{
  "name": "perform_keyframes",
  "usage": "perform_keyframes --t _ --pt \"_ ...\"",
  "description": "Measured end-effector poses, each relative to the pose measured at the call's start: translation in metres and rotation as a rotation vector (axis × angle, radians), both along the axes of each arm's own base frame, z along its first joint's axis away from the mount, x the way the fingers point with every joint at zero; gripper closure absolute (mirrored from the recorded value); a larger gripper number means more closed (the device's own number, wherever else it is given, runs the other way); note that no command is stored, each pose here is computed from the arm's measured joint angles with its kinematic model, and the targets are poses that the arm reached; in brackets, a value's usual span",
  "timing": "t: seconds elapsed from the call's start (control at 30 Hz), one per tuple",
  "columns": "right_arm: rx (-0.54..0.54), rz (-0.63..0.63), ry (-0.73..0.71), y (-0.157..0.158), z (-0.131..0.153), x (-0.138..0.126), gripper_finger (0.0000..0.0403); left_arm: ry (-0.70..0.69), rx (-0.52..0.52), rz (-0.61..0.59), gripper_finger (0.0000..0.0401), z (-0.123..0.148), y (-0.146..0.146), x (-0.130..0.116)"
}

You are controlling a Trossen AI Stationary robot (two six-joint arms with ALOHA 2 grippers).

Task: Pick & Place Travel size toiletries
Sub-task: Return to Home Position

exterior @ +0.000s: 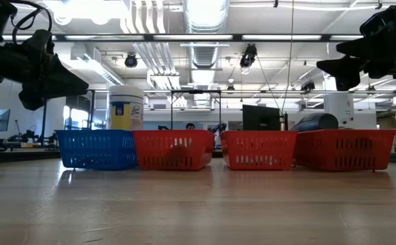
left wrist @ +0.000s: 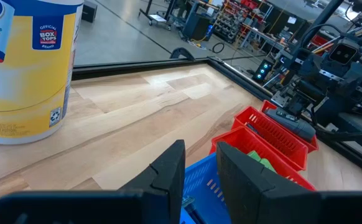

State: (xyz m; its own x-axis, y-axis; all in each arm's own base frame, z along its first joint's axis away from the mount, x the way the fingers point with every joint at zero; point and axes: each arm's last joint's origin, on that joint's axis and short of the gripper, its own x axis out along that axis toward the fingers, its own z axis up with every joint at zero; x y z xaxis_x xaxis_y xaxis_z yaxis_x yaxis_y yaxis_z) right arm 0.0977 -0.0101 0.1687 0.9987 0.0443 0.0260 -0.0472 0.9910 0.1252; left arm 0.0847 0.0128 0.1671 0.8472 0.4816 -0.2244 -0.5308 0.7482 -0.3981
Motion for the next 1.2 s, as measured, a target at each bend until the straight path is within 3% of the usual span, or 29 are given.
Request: perform_keyframes --t 0.83,1.2 --pt "0.000 0.000 0.000 0.0000 0.0000 0.0000 0.0046 0.000 0.000 0.000 0.0304 0.0000 0.0000 0.0000" --pt "0.000 0.000 0.000 0.0000 0.0000 0.0000 0.0062 0.000 0.000 0.000 0.0304 0.0000 0.0000 0.0000"
